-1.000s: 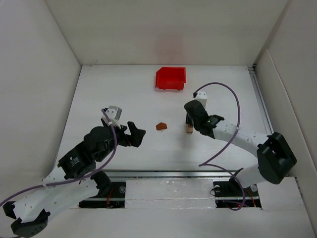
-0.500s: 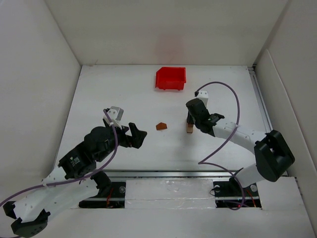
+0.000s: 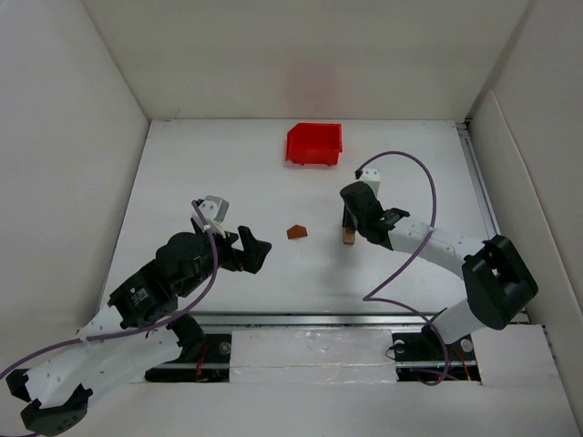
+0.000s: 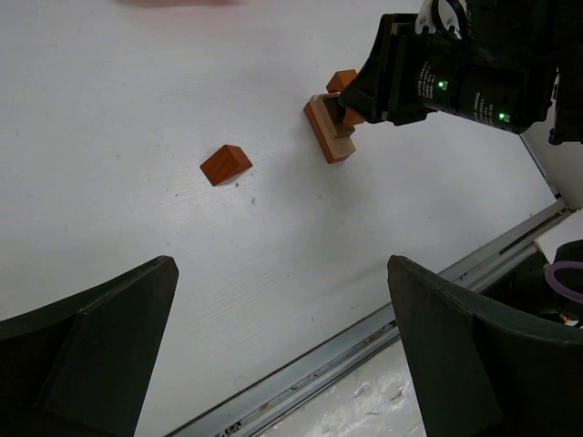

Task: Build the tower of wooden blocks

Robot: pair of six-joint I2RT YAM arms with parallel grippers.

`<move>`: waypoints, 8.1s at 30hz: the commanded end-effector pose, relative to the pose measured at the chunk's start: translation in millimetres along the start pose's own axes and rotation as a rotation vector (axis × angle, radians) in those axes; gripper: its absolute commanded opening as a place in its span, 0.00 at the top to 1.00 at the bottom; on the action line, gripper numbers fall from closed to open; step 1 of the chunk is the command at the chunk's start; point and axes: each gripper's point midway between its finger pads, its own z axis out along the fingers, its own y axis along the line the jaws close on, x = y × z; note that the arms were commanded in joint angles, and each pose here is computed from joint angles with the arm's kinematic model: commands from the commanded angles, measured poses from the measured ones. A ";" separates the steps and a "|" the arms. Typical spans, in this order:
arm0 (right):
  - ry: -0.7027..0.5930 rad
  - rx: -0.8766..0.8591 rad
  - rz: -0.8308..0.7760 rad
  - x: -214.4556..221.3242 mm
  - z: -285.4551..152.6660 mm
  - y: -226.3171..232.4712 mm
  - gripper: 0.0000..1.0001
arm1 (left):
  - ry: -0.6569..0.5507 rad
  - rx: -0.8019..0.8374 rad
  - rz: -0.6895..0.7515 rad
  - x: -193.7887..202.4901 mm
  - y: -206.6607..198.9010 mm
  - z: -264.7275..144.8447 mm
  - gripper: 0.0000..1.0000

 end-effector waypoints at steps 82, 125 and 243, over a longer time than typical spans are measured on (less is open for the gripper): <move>-0.045 0.022 0.021 -11.3 2.0 0.4 0.52 | -0.039 0.072 0.018 -7.9 -12.4 -0.3 0.01; -0.052 0.018 0.056 -18.6 -9.7 8.9 0.47 | -0.043 0.071 0.017 -8.5 -12.1 -0.3 0.01; -0.535 -1.490 -0.563 -42.3 -330.4 102.3 0.38 | 0.263 0.749 0.631 28.0 -99.7 -7.2 1.00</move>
